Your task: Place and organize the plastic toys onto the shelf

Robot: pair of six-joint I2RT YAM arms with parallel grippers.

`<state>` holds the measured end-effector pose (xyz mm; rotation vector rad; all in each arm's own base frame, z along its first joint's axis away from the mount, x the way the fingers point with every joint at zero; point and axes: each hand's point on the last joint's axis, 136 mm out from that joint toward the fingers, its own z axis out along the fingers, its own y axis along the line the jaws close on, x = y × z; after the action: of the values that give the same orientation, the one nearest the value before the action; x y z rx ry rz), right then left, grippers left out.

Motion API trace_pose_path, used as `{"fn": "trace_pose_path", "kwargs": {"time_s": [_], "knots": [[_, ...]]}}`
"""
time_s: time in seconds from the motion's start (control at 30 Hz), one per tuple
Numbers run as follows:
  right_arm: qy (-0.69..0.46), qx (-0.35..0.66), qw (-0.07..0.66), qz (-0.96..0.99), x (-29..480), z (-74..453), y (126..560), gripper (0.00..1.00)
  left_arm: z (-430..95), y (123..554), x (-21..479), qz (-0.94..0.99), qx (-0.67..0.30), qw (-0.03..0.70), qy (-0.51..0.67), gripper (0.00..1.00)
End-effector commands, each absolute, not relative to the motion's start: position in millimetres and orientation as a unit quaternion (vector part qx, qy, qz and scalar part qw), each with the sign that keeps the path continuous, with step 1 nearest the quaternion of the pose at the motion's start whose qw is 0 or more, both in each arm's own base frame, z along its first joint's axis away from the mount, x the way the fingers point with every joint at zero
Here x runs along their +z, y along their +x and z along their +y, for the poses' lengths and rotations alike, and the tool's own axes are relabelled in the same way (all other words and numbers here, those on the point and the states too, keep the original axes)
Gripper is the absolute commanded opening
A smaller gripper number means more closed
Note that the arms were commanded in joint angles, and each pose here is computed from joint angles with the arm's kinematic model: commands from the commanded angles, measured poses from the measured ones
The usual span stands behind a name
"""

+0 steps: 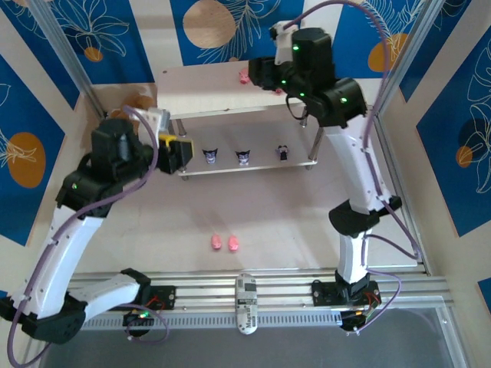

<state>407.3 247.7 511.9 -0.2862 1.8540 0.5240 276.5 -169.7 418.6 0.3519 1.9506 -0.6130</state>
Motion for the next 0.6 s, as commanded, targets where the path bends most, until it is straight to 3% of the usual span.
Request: {"fn": "trace_pose_path", "kwargs": {"time_s": [0.0, 0.1, 0.13, 0.57], "knots": [[-0.122, 0.208, 0.559, 0.793, 514.6, 230.7, 393.4, 0.46, -194.8, 300.4, 459.2, 0.773, -0.269, 0.542, 0.189, 0.58], [-0.111, 0.189, 0.56, 0.799, 514.7, 207.9, 384.1, 0.47, -215.6, 327.0, 469.4, 0.776, -0.261, 0.536, 0.207, 0.6], [-0.104, 0.186, 0.558, 0.802, 513.8, 198.8, 381.0, 0.48, -224.8, 336.7, 469.1, 0.777, -0.259, 0.532, 0.214, 0.69], [-0.017, 0.176, 0.542, 0.822, 487.8, 107.0, 351.8, 0.49, -285.7, 429.9, 458.0, 0.782, -0.188, 0.55, 0.226, 0.72]]}}
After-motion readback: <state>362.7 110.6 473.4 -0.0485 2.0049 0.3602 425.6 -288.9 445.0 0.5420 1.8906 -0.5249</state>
